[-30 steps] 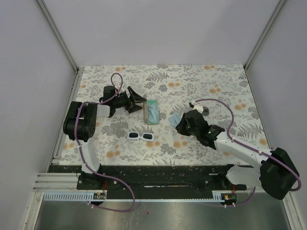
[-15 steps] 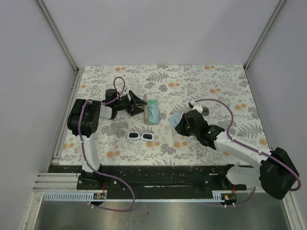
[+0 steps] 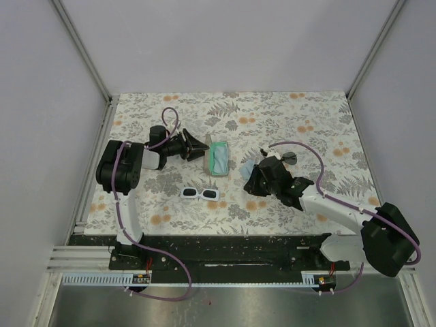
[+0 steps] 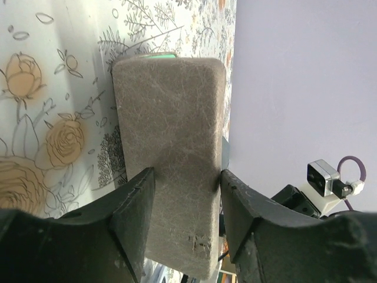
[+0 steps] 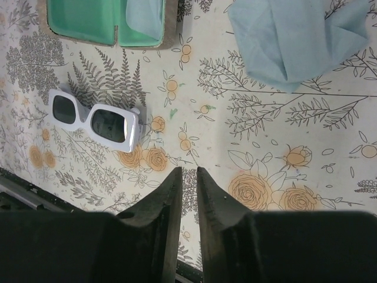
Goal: Organize the sunglasses
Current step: Pick up the opened sunglasses case from the center of the board, then move the sunglasses to the center of the board, then pick up the sunglasses from the center of the board, then place the sunglasses in the sunglasses case, then close the case with sunglasses at the center of the board.
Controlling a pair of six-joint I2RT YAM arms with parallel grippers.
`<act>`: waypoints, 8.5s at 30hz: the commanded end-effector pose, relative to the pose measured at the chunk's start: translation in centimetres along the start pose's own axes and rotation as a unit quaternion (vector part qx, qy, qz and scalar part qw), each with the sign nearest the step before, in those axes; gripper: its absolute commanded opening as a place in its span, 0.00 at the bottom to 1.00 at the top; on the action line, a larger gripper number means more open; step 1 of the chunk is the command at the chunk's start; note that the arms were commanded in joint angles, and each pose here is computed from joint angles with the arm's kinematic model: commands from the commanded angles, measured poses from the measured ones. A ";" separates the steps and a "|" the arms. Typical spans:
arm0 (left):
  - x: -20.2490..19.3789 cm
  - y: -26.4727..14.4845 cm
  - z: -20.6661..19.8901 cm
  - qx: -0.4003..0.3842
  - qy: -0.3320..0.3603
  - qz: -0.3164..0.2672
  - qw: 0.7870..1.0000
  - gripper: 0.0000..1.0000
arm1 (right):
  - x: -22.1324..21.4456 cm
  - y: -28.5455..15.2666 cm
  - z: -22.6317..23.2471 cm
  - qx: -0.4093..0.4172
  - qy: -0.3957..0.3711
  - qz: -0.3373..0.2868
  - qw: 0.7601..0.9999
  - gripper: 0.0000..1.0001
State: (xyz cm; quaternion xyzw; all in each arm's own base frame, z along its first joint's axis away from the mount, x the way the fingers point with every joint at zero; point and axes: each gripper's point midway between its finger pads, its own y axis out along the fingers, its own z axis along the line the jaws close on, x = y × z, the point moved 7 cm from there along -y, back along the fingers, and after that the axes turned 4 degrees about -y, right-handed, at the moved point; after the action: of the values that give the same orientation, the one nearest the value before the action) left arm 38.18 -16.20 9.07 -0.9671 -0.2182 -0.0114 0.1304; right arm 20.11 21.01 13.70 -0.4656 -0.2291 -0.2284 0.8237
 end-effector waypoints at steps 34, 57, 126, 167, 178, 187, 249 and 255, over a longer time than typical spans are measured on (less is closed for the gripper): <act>-0.2 0.6 0.4 0.008 0.029 0.014 0.999 0.98 | 1.4 -1.8 0.5 0.007 -0.009 -0.032 0.999 0.45; -1.4 1.7 -1.9 -0.059 0.026 0.046 0.997 0.49 | 1.2 -1.6 0.5 0.009 -0.009 -0.027 1.000 0.45; 0.1 -9.4 -2.8 -0.109 0.008 -0.126 0.986 0.38 | -1.0 4.3 12.6 0.131 -0.426 0.077 0.892 0.13; 1.0 -9.0 -2.8 -0.085 0.025 -0.118 0.989 0.39 | -5.0 8.9 9.2 0.084 -0.506 0.191 0.837 0.24; -2.9 -6.4 -2.7 -0.058 0.043 -0.058 0.996 0.39 | 1.9 -0.1 8.1 0.194 -0.244 0.049 0.949 0.24; -8.1 -4.3 -1.7 -0.030 0.054 -0.007 0.998 0.40 | 6.3 -1.9 6.4 0.149 -0.064 -0.018 0.987 0.30; -9.7 -4.9 1.3 0.204 0.131 0.046 0.969 0.40 | 2.8 0.1 4.7 0.046 0.082 -0.087 0.992 0.73; -9.1 -4.7 1.2 0.363 0.202 0.050 0.908 0.40 | 1.7 -2.9 2.3 0.020 0.078 -0.104 0.991 0.73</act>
State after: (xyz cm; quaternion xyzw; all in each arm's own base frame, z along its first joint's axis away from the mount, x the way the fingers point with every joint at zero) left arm 28.04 -17.67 9.67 -0.9234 -0.1393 -0.0771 0.3492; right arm 20.14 23.57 18.14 -0.3731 -0.2162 -0.3191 0.8439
